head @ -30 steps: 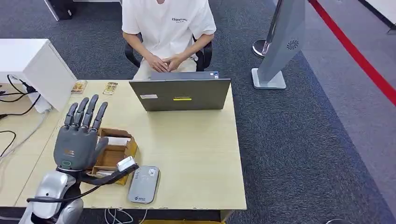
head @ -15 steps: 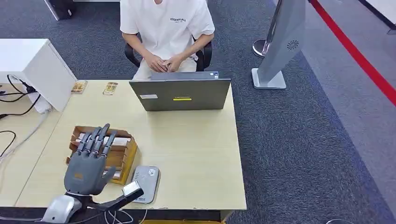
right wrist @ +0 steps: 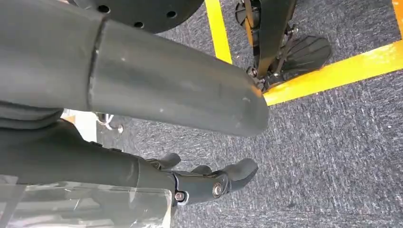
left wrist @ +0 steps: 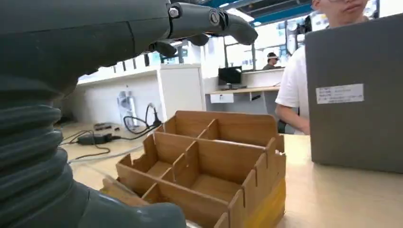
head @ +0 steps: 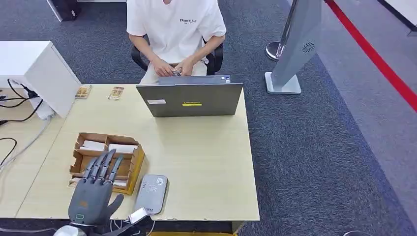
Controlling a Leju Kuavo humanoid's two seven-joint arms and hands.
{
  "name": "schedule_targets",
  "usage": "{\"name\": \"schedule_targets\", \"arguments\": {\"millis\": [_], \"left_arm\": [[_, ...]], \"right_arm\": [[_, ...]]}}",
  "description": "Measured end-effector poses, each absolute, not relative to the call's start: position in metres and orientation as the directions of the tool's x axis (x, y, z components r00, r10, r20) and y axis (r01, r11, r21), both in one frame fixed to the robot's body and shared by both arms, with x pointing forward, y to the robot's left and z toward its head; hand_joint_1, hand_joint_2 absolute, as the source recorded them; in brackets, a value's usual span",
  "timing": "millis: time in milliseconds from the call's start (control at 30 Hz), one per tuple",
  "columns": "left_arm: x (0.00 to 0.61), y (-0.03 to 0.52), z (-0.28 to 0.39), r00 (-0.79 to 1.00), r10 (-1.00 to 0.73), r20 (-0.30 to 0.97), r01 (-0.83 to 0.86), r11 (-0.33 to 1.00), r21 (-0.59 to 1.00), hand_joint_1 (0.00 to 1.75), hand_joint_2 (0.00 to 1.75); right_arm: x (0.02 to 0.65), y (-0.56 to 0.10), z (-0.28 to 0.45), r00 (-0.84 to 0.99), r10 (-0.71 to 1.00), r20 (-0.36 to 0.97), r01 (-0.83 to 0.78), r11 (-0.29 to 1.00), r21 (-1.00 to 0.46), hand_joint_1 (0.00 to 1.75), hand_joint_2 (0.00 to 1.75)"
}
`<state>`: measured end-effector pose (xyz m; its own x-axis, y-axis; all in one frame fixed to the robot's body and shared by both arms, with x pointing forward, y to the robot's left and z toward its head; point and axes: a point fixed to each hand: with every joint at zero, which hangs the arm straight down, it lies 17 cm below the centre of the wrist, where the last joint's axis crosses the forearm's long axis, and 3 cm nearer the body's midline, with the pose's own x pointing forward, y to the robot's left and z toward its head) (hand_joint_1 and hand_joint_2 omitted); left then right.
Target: Pass the card to the sensor for recognition and then transmit it.
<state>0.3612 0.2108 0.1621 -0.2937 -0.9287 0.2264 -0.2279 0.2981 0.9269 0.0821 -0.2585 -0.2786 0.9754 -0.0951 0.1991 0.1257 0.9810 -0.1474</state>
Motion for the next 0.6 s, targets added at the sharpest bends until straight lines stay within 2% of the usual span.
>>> {"name": "schedule_targets", "arguments": {"millis": [600], "left_arm": [[0.355, 0.248, 0.144, -0.156, -0.954, 0.257, -0.217, 0.287, 0.933, 0.00, 1.75]], "right_arm": [[0.087, -0.261, -0.278, 0.969, -0.101, 0.224, 0.136, 0.980, -0.148, 0.00, 0.00]]}}
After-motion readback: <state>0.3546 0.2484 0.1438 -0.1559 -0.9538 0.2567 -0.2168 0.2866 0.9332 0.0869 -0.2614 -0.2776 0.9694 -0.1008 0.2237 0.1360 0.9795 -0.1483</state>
